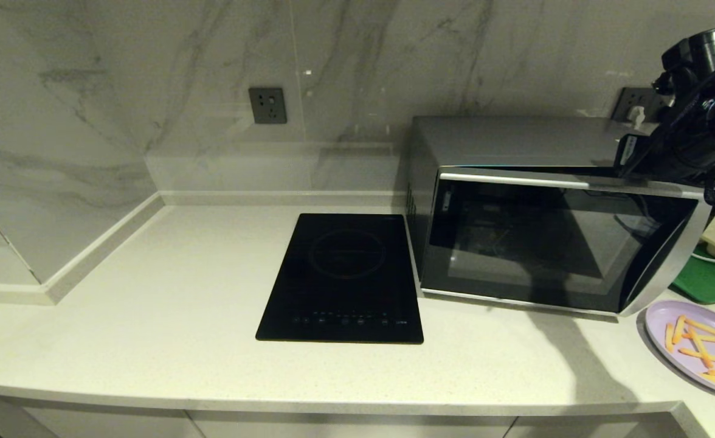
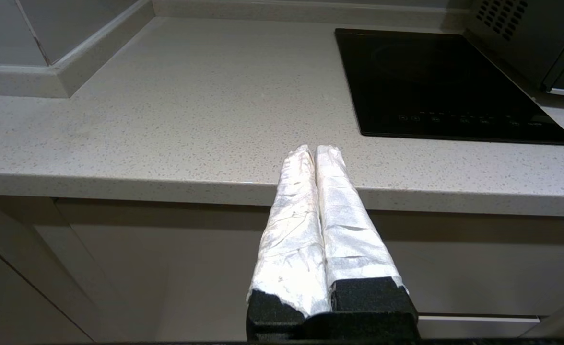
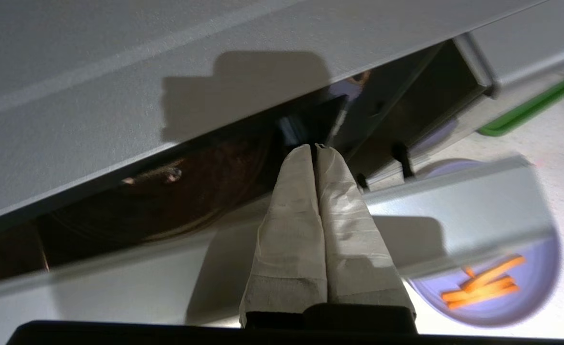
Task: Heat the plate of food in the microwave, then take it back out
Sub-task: Open the microwave oven
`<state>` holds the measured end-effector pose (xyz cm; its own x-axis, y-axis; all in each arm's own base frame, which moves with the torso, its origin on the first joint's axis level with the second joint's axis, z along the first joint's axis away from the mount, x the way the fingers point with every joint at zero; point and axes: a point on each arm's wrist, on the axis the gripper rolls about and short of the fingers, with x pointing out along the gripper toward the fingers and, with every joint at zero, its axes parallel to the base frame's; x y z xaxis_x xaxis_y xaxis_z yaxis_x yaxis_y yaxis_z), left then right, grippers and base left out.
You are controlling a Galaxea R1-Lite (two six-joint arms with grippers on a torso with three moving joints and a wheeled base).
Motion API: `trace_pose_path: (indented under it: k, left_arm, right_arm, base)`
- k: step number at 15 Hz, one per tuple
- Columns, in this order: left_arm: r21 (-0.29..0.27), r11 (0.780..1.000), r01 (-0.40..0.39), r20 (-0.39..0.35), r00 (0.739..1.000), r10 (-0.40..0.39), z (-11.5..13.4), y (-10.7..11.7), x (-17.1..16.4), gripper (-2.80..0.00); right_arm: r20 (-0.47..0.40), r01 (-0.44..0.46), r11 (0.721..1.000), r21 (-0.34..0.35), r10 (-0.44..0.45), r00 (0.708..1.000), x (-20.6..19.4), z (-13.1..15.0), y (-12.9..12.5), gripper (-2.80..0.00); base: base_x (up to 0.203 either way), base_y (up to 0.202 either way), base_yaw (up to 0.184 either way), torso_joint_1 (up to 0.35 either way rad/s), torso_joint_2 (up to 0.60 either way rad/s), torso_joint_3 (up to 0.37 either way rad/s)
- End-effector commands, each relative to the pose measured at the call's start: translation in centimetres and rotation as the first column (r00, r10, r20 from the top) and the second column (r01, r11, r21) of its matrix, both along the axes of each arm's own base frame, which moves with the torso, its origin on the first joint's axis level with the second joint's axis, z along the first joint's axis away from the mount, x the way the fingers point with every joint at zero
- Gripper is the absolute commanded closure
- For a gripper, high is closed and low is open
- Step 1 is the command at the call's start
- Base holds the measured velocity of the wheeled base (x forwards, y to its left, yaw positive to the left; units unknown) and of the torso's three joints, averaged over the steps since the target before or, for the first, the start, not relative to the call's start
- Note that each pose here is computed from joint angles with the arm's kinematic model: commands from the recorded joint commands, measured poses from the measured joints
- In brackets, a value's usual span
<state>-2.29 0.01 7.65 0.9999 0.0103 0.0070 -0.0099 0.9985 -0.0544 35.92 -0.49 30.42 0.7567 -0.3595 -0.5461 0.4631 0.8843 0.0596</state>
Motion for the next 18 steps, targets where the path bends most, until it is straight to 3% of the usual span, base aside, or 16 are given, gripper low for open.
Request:
trace_pose_path:
  k: [1, 4, 9, 14, 18]
  left_arm:
    - [-0.001, 1.0, 0.0, 0.001, 1.0, 0.0, 0.0, 0.0, 0.0, 0.0]
    - [-0.001, 1.0, 0.0, 0.001, 1.0, 0.0, 0.0, 0.0, 0.0, 0.0]
    - [-0.001, 1.0, 0.0, 0.001, 1.0, 0.0, 0.0, 0.0, 0.0, 0.0]
    - [-0.001, 1.0, 0.0, 0.001, 1.0, 0.0, 0.0, 0.0, 0.0, 0.0]
    - [-0.001, 1.0, 0.0, 0.001, 1.0, 0.0, 0.0, 0.0, 0.0, 0.0]
  right_arm:
    - [-0.024, 0.007, 1.0, 0.007, -0.007, 1.0, 0.6, -0.8, -0.4, 0.0]
    - [-0.014, -0.008, 1.0, 0.019, 0.008, 1.0, -0.5, 0.1, -0.4, 0.0]
    - [-0.07, -0.051, 0.998, 0.044, 0.054, 0.996, -4.6, 2.2, -0.1, 0.0]
    - [-0.103, -0.216, 0.97, 0.11, 0.227, 0.968, -9.5, 4.5, 0.4, 0.0]
    - [-0.11, -0.194, 0.975, 0.111, 0.206, 0.972, -9.6, 4.4, -0.1, 0.0]
  base:
    - [0.0, 0.0, 0.0, 0.0, 0.0, 0.0]
    - [0.0, 0.0, 0.0, 0.0, 0.0, 0.0]
    - [0.0, 0.0, 0.0, 0.0, 0.0, 0.0]
    - [0.0, 0.0, 0.0, 0.0, 0.0, 0.0]
    - [0.0, 0.0, 0.0, 0.0, 0.0, 0.0]
